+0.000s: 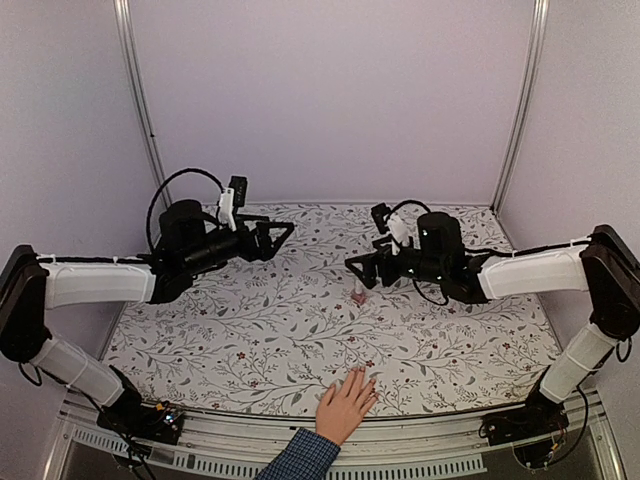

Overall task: Paint the nails
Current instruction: Reset both arms

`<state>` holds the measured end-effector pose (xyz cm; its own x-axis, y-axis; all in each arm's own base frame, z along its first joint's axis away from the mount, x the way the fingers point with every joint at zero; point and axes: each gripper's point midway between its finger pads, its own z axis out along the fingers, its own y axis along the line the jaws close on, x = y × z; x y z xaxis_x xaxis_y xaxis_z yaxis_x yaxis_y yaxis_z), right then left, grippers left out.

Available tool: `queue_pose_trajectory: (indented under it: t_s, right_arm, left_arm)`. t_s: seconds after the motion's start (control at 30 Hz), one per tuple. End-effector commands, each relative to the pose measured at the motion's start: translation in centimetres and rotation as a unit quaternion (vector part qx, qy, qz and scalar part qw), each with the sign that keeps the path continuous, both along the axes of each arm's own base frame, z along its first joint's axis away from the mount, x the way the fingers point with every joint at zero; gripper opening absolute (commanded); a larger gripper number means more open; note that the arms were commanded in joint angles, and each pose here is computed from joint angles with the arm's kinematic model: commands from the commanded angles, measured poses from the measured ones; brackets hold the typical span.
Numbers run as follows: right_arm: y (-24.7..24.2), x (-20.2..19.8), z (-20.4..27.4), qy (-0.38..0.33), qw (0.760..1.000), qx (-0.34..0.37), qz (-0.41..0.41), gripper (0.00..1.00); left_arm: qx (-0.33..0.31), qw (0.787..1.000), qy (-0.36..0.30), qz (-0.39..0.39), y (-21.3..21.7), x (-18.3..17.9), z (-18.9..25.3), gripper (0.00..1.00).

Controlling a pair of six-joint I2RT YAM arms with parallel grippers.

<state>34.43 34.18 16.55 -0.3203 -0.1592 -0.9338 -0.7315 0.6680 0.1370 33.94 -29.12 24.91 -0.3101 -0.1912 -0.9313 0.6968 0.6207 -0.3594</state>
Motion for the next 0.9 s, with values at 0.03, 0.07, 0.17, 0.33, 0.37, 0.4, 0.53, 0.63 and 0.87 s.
queue_pose_trajectory:
  t_s: [0.03, 0.07, 0.17, 0.33, 0.37, 0.4, 0.53, 0.63, 0.87]
  right_arm:
    - [-3.1, -0.2, 2.9, 0.039, 0.999, 0.018, -0.023, 0.99]
    - [-4.1, 0.1, 3.3, 0.046, 0.998, 0.026, -0.034, 0.99]
    - [-7.5, 0.5, 4.6, 0.065, 0.994, 0.060, -0.068, 0.99]
    - [-12.6, 0.1, 4.4, 0.075, 0.985, 0.085, -0.129, 0.99]
    - [-13.4, 0.0, 4.1, 0.081, 0.983, 0.089, -0.140, 0.99]
    - [-14.0, -0.2, 3.5, 0.087, 0.981, 0.091, -0.147, 0.99]
    - [-15.8, -1.3, 1.7, 0.100, 0.976, 0.096, -0.165, 0.99]
    - [-16.3, -2.0, 0.5, 0.105, 0.975, 0.092, -0.171, 0.99]
    - [-16.8, -3.0, 0.9, 0.087, 0.978, 0.094, -0.167, 0.99]
  left_arm:
    - [0.056, 0.992, 0.080, 0.082, 3.6, 2.8, -1.6, 1.00]
    - [0.062, 0.989, 0.085, 0.100, 4.4, 3.1, -1.6, 1.00]
    - [0.078, 0.979, 0.091, 0.163, 7.2, 3.5, -2.1, 1.00]
    - [0.104, 0.950, 0.131, 0.265, 12.4, 3.5, -5.4, 1.00]
    - [0.106, 0.946, 0.139, 0.272, 12.9, 3.2, -6.1, 1.00]
    - [0.107, 0.943, 0.148, 0.277, 13.4, 2.8, -7.0, 1.00]
    - [0.108, 0.936, 0.168, 0.290, 14.5, 1.6, -9.5, 1.00]
    - [0.112, 0.930, 0.184, 0.297, 15.0, 1.0, -11.1, 1.00]
    - [0.114, 0.924, 0.196, 0.307, 15.3, 1.1, -11.6, 1.00]
